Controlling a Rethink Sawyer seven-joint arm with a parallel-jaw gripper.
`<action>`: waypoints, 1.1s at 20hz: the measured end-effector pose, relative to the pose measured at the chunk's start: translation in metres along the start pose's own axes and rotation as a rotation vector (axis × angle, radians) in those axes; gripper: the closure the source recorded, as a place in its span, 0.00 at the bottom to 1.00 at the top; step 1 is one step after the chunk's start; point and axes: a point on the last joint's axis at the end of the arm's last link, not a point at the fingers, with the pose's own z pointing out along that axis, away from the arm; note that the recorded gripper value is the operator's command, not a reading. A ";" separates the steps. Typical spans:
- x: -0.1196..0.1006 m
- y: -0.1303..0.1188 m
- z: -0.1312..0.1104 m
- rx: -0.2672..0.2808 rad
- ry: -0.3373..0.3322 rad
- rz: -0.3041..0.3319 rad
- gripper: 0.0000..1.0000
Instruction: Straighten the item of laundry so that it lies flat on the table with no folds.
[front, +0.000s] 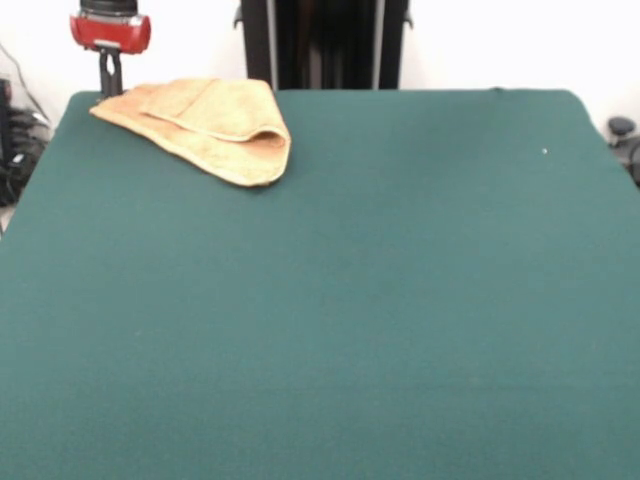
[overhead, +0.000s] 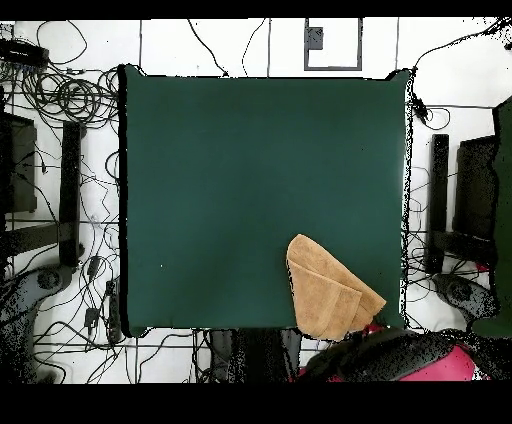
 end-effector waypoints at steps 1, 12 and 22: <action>0.000 -0.001 0.001 0.001 -0.001 0.003 1.00; 0.004 -0.006 0.001 -0.018 -0.019 0.028 1.00; 0.004 -0.006 0.001 -0.022 -0.022 0.031 1.00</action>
